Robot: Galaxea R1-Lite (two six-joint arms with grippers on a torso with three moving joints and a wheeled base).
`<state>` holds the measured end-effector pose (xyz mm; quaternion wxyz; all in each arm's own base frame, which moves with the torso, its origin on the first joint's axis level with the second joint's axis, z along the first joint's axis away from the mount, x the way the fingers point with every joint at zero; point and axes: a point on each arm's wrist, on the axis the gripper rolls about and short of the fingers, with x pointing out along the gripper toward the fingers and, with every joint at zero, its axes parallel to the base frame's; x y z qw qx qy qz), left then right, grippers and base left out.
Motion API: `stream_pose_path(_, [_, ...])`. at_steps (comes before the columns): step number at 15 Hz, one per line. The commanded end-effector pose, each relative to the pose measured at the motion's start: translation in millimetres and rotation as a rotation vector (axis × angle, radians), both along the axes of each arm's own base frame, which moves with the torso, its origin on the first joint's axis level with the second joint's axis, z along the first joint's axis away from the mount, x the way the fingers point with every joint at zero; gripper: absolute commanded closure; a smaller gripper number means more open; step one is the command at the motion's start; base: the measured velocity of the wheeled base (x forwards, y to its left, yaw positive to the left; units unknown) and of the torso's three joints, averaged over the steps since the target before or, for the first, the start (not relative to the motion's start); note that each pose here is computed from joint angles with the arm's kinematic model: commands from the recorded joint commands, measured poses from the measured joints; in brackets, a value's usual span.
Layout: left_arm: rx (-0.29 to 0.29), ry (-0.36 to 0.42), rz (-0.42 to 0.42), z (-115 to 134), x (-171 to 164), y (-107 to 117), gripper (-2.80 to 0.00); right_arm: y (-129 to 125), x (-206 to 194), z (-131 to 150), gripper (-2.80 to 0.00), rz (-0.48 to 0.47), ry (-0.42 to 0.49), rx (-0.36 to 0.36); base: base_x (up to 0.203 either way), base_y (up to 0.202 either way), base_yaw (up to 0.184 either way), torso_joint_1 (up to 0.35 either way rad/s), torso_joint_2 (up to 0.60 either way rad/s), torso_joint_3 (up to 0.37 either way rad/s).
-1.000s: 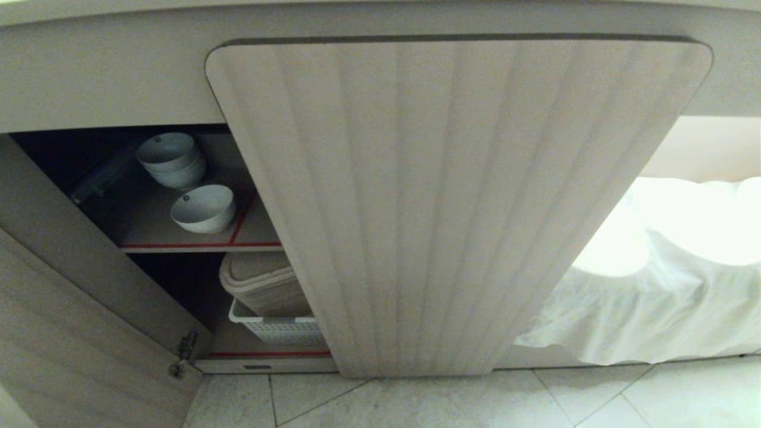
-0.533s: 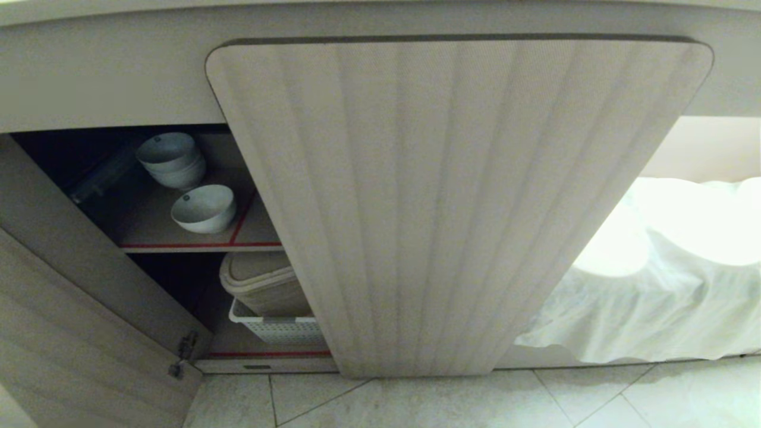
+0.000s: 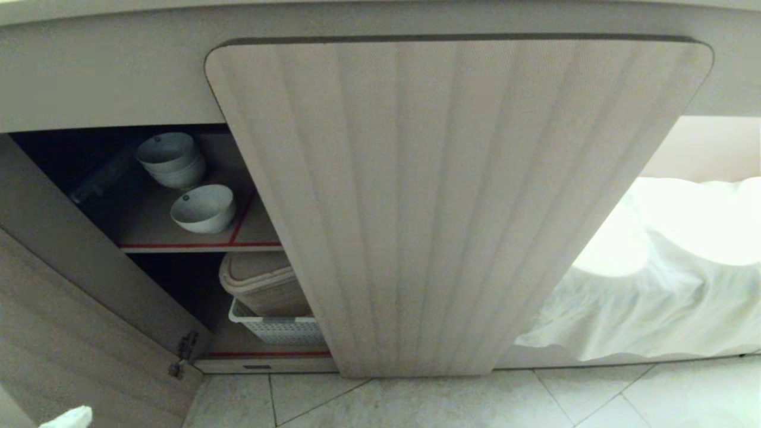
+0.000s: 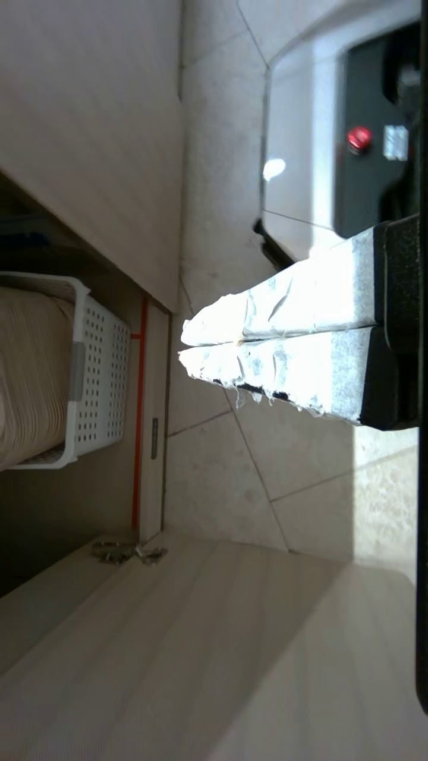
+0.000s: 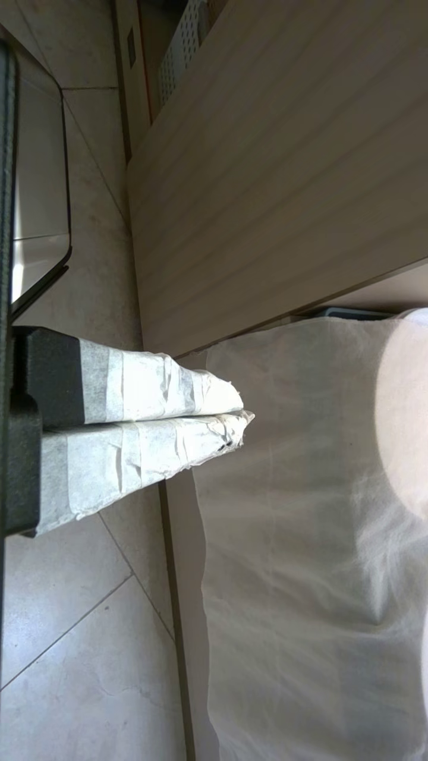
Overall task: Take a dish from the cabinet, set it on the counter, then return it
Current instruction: Take the bowl from the cabinet
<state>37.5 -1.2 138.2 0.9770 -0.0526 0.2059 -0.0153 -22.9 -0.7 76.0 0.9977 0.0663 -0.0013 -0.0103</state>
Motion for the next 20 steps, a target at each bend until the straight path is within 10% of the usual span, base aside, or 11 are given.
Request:
stream_pose_path(1, [-0.040,0.106,0.024,-2,32,0,0.00,0,0,0,0.00,0.001,0.000,0.001,0.000,0.000,0.000,0.000,0.00,0.000])
stream_pose_path(7, [-0.176,0.155,0.103,-5,85,0,0.00,0,0,0,0.00,0.001,0.000,0.001,0.000,0.000,0.000,0.000,0.00,0.000])
stream_pose_path(20, [-0.283,0.096,0.267,9,181,-28,0.00,0,0,0,0.00,0.001,0.000,0.001,0.000,0.000,0.000,0.000,0.00,0.000])
